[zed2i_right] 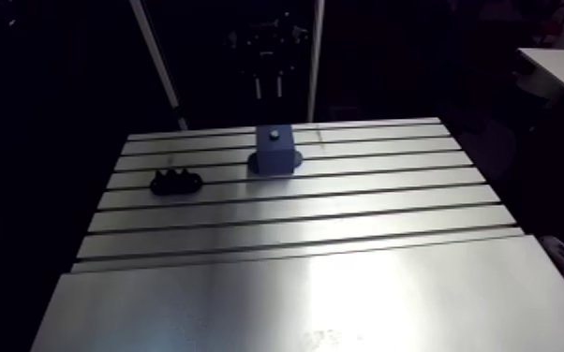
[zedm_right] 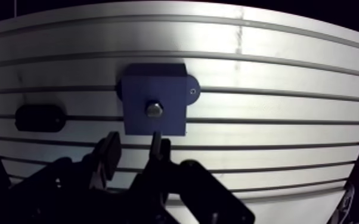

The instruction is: Pick up the M10 bolt and insert it into the hex recess until seated.

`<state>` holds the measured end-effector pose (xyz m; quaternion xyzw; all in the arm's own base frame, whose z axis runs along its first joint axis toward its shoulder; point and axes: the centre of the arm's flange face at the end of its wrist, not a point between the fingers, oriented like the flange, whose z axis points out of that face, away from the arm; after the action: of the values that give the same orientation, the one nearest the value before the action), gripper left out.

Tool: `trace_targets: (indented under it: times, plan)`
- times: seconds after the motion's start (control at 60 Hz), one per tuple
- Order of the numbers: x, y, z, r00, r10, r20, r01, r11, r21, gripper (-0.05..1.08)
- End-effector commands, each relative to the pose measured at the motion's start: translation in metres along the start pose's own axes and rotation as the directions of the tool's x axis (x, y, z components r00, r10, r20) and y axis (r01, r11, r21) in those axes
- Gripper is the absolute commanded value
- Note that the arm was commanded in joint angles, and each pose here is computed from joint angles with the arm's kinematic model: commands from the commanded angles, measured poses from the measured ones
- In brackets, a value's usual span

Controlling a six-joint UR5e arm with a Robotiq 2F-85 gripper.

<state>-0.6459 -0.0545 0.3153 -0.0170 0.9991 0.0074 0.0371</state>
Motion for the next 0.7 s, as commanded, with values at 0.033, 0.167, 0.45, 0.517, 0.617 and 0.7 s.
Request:
trace_targets:
  times: [0.033,0.167,0.45,0.517,0.617,0.7]
  plan:
    - [0.002,0.0,0.004,1.0,0.02,-0.001,-0.02,1.0,0.004,1.08]
    - [0.003,0.0,0.008,1.0,0.017,0.005,-0.017,1.0,0.008,1.08]
    - [0.004,0.004,0.016,1.0,0.023,0.016,-0.023,1.0,0.011,1.08]
    - [0.003,0.003,0.021,0.999,0.021,0.025,-0.021,1.0,0.013,1.08]
    - [0.002,0.003,0.024,1.0,0.018,0.022,-0.018,1.0,0.012,1.08]
    - [0.001,0.004,0.032,1.0,0.013,0.008,-0.013,1.0,0.009,1.08]
